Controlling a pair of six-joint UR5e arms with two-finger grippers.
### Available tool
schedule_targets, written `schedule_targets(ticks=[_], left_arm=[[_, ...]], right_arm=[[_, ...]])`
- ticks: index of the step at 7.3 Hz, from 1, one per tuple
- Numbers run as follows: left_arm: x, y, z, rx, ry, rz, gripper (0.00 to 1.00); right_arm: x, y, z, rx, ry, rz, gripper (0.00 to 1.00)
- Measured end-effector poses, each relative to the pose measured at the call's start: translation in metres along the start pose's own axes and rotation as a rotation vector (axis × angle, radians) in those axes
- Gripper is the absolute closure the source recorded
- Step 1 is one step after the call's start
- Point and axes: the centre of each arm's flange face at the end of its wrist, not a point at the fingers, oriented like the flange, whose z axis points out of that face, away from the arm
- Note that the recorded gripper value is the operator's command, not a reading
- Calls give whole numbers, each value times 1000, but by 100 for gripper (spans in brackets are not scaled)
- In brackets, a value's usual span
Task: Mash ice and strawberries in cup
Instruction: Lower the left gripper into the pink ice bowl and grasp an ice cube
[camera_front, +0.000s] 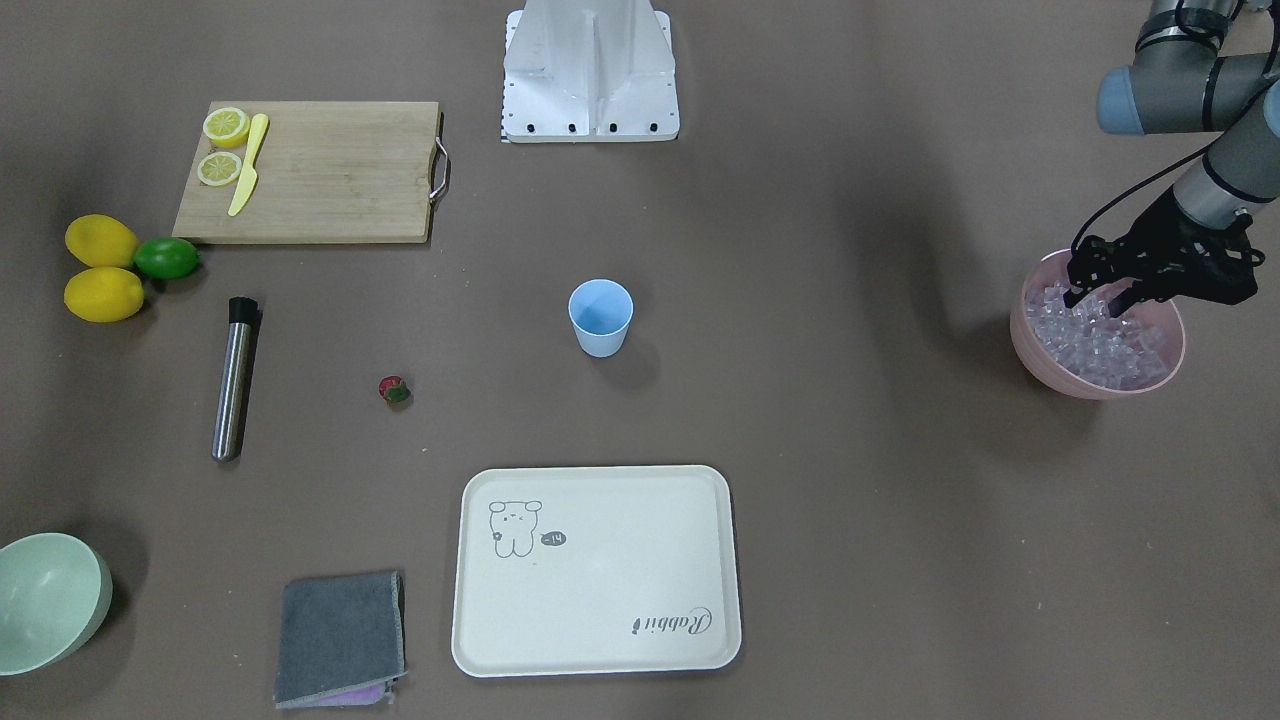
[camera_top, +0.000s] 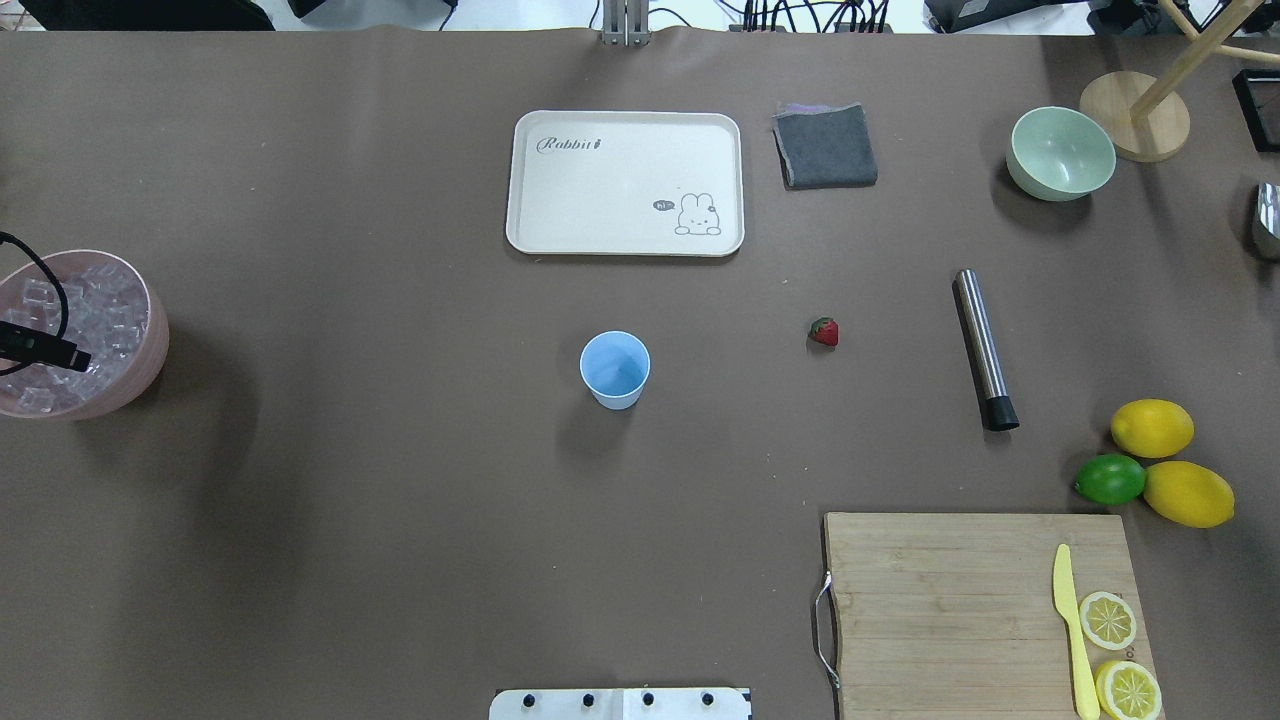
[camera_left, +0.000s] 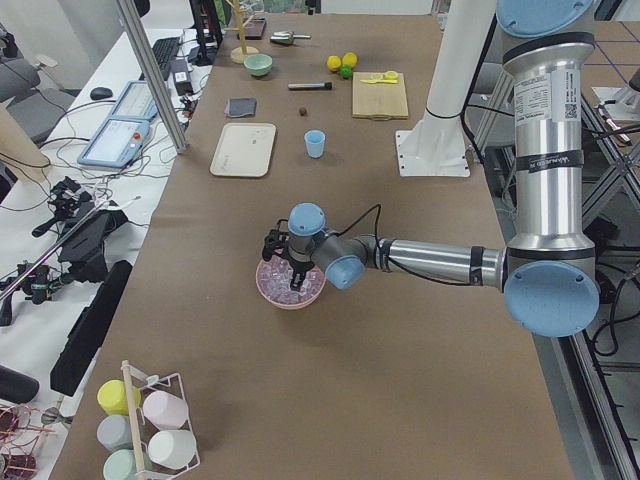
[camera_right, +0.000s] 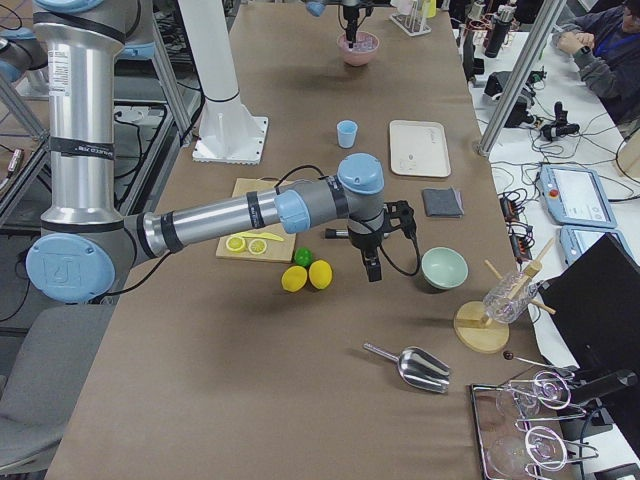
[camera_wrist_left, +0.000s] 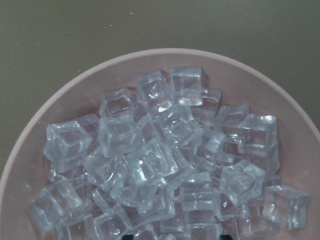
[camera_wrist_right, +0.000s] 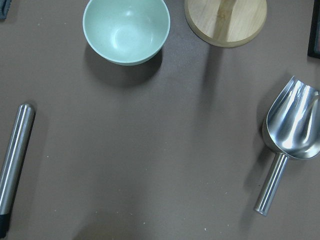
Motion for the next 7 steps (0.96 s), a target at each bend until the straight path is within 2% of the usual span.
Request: schedule_targets(ticks=[5, 6, 7], left_arm=[[-1, 2, 4, -11, 0, 2, 49], [-1, 2, 5, -13, 0, 4, 58], [-1, 2, 6, -14, 1, 5, 81]], right_arm=[[0, 0, 0, -1, 2, -5, 0], [0, 0, 1, -1, 2, -6, 0], [0, 0, 1, -1, 3, -6, 0]])
